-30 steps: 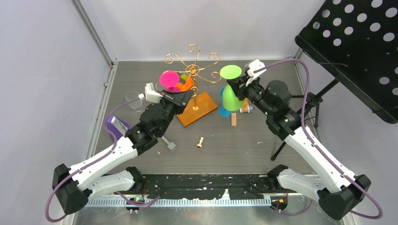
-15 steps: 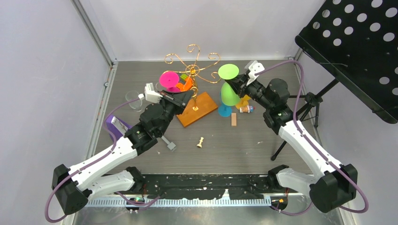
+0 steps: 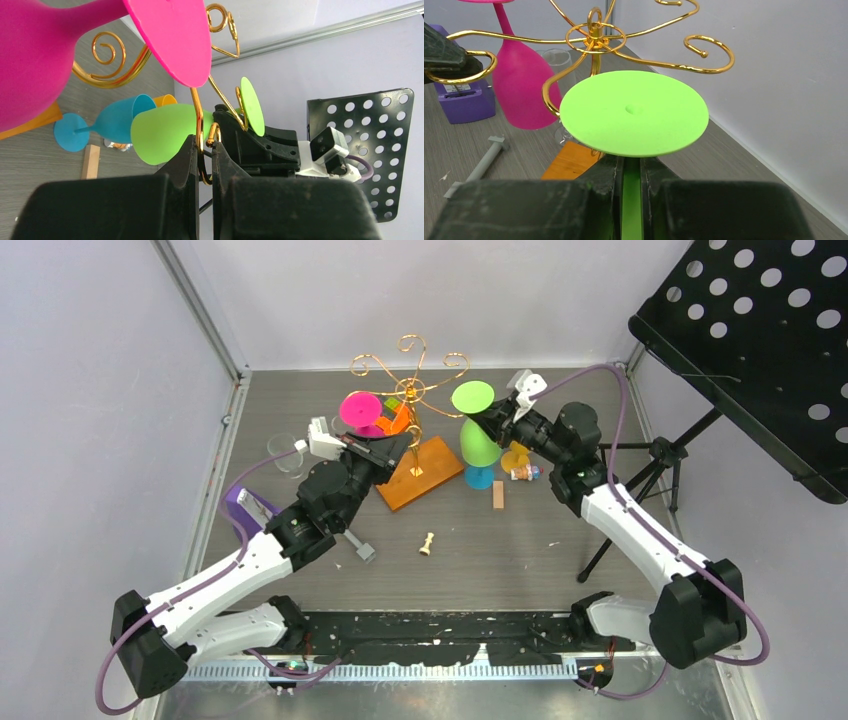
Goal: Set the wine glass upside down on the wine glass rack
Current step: Turn the wine glass upside down at the wine rack.
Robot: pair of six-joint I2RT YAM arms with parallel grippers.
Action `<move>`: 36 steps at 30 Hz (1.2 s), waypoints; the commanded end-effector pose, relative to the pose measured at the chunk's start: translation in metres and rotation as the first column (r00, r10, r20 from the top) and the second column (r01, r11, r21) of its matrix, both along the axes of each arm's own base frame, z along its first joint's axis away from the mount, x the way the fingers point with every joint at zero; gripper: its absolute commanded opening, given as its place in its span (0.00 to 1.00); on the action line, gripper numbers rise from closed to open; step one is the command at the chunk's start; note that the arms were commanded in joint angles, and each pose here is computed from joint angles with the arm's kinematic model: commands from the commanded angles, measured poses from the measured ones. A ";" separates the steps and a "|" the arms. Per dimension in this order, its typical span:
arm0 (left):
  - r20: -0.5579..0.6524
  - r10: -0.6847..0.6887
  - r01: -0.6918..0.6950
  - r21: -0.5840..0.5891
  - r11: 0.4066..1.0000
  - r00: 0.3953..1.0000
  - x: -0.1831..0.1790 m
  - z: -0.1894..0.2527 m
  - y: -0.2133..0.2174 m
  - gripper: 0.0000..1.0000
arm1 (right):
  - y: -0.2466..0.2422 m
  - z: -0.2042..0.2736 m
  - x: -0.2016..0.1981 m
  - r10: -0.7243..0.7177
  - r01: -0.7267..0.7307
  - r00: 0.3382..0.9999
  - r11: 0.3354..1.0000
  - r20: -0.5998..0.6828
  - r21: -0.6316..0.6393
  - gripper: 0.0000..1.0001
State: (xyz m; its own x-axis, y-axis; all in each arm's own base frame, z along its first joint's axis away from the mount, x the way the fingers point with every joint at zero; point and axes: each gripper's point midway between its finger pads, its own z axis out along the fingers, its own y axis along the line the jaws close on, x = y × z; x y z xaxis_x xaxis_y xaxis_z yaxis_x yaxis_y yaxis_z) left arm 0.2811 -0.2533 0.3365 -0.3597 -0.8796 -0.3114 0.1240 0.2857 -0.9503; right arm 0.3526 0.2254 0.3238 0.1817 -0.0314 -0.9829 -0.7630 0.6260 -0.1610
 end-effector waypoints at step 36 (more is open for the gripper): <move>0.060 0.000 -0.001 0.008 1.000 0.998 -0.003 0.019 0.005 0.00 | 0.050 0.040 -0.016 0.307 -0.313 0.949 0.944 0.071 0.101 0.06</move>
State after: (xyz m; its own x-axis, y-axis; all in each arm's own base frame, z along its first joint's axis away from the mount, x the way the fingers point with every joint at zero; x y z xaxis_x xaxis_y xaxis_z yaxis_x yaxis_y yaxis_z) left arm 0.2806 -0.2524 0.3366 -0.3602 -0.8770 -0.3181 0.1267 0.2918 -0.9480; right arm 0.3639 0.2553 0.3197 0.1031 0.0638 -0.9926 -0.8614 0.5047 -0.0571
